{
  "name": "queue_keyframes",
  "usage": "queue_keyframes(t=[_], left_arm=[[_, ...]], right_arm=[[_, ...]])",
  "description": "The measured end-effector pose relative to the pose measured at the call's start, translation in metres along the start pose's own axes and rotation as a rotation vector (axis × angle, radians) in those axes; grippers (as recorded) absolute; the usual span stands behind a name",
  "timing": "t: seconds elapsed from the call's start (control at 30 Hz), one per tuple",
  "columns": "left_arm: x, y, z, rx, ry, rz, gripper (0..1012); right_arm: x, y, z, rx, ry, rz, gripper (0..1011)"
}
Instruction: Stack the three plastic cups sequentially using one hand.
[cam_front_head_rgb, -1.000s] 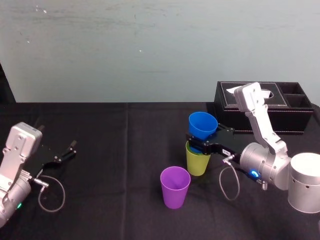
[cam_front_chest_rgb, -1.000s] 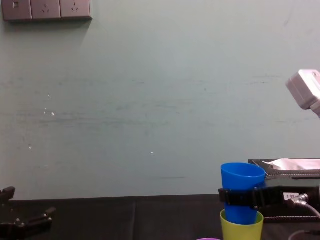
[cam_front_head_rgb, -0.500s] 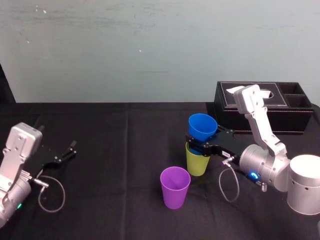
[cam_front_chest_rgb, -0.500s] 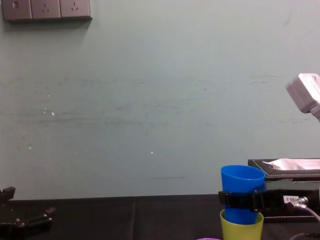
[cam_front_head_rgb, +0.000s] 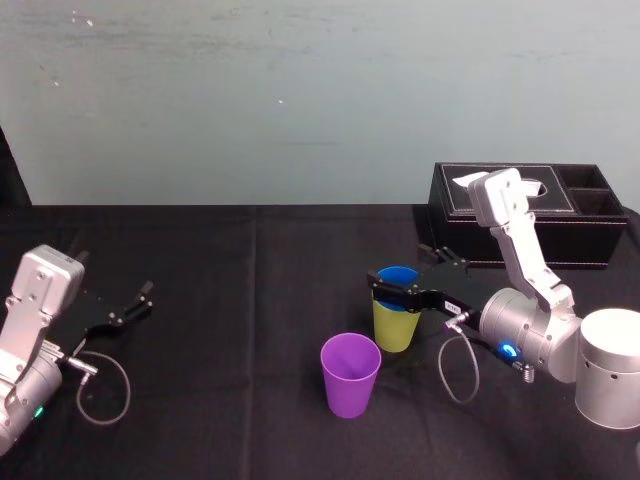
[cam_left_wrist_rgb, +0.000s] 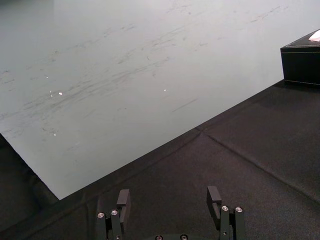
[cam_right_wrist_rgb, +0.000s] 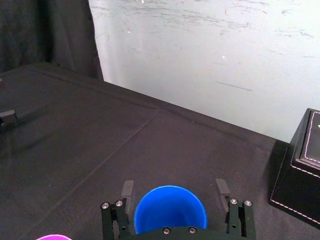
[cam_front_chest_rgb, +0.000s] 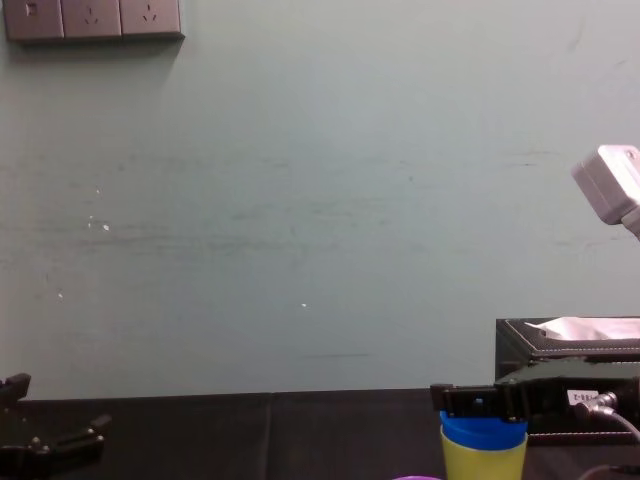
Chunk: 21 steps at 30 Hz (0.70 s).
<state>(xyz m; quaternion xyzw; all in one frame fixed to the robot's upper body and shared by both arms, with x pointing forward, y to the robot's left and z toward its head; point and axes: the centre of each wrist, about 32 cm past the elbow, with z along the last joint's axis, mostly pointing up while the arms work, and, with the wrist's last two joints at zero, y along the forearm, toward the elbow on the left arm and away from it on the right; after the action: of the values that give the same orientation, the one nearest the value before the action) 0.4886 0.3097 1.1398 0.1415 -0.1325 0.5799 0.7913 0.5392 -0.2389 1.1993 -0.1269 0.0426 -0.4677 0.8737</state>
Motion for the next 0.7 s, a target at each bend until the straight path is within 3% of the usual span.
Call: queue_keyframes(t=[0.43,0.7], left_arm=[[0.0000,0.0000,0.0000,0.000,0.000,0.000,1000],[0.0000,0.0000,0.0000,0.000,0.000,0.000,1000]], right_arm=[[-0.0004,-0.0010,0.0001,0.005,-0.002,-0.001,1000],[-0.0026,-0.0090,0.0057,0.047,-0.019,-0.009,1000]])
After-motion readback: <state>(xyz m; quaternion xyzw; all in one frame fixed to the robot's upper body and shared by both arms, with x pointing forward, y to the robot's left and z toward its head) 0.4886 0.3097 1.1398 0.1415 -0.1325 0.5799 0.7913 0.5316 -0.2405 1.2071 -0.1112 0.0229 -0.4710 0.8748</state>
